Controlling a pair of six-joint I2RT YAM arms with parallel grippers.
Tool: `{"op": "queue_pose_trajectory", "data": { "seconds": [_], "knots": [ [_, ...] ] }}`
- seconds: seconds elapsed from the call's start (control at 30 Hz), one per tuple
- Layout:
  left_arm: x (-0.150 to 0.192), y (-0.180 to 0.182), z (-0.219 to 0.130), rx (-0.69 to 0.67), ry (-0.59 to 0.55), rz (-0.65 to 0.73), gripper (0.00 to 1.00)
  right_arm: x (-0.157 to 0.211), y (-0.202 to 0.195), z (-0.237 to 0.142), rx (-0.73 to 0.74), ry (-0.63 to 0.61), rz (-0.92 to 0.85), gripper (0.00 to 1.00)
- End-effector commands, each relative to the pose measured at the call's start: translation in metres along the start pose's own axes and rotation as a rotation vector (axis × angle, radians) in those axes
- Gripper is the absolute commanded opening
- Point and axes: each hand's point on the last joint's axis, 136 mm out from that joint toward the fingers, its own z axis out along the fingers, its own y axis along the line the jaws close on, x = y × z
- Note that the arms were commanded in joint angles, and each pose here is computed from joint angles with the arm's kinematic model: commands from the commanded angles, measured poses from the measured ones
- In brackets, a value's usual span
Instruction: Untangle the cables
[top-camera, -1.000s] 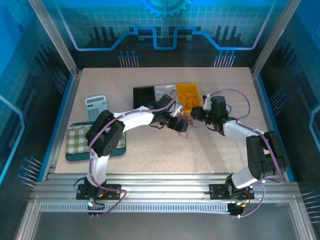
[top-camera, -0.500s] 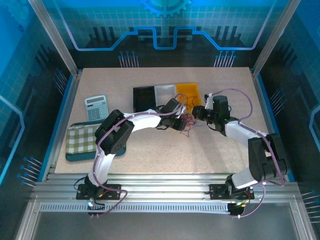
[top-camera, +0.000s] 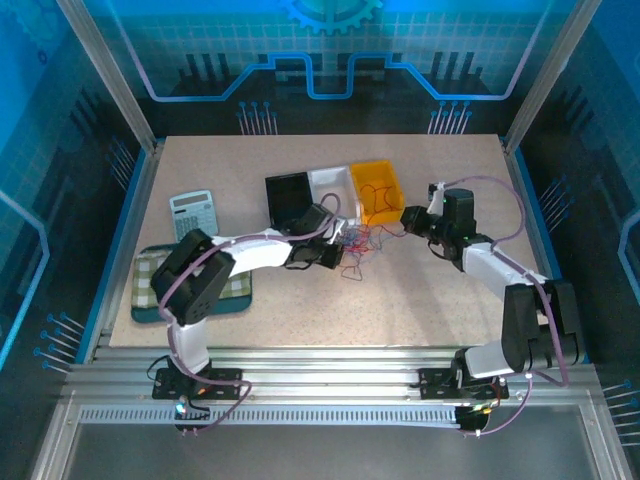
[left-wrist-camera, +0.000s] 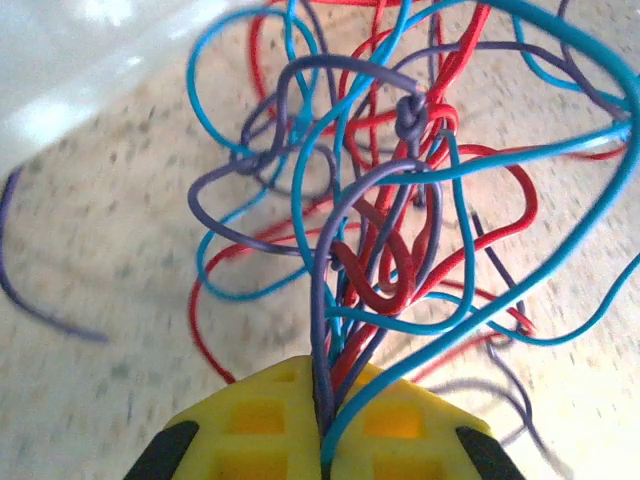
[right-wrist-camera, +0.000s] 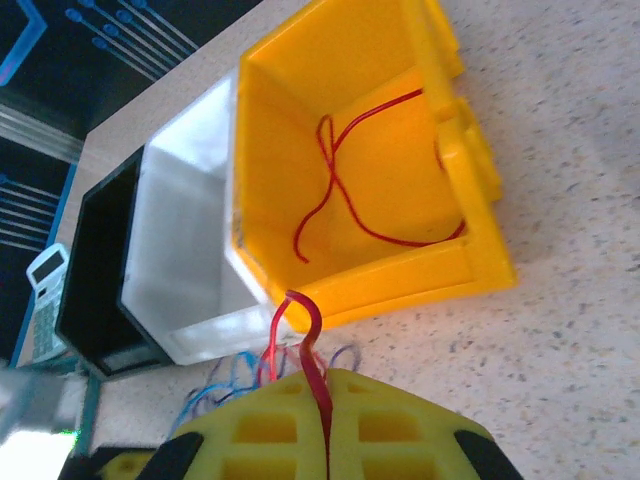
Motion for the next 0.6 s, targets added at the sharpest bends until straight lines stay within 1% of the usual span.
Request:
{"op": "queue_pose_trajectory", "data": {
  "seconds": [0.0, 0.07, 0.17, 0.27, 0.33, 0.4, 0.47, 0.5, 0.57],
  "knots": [
    [0.021, 0.008, -0.020, -0.014, 0.045, 0.004, 0.00, -0.023, 0.000, -0.009, 0.016, -0.070, -0.031, 0.00],
    [0.032, 0.019, -0.025, -0.039, 0.064, -0.021, 0.00, -0.029, -0.004, -0.010, 0.033, -0.091, -0.024, 0.00],
    [0.050, 0.053, -0.031, -0.152, 0.087, -0.084, 0.00, -0.040, -0.013, -0.016, 0.057, -0.127, -0.005, 0.00],
    [0.066, 0.098, -0.041, -0.289, 0.099, -0.205, 0.00, -0.050, -0.020, -0.025, 0.086, -0.165, 0.005, 0.00],
    [0.075, 0.120, -0.048, -0.342, 0.092, -0.290, 0.00, -0.052, -0.024, -0.030, 0.106, -0.177, 0.005, 0.00],
    [0.076, 0.127, -0.052, -0.344, 0.063, -0.323, 0.00, -0.052, -0.027, -0.034, 0.117, -0.184, 0.007, 0.00],
    [0.075, 0.127, -0.054, -0.341, 0.053, -0.322, 0.00, -0.050, -0.031, -0.037, 0.137, -0.184, 0.010, 0.00],
    [0.075, 0.128, -0.055, -0.353, 0.056, -0.327, 0.00, -0.050, -0.035, -0.039, 0.163, -0.191, 0.015, 0.00],
    [0.077, 0.136, -0.058, -0.402, 0.058, -0.331, 0.00, -0.051, -0.051, -0.048, 0.257, -0.217, 0.035, 0.00]
  ]
}}
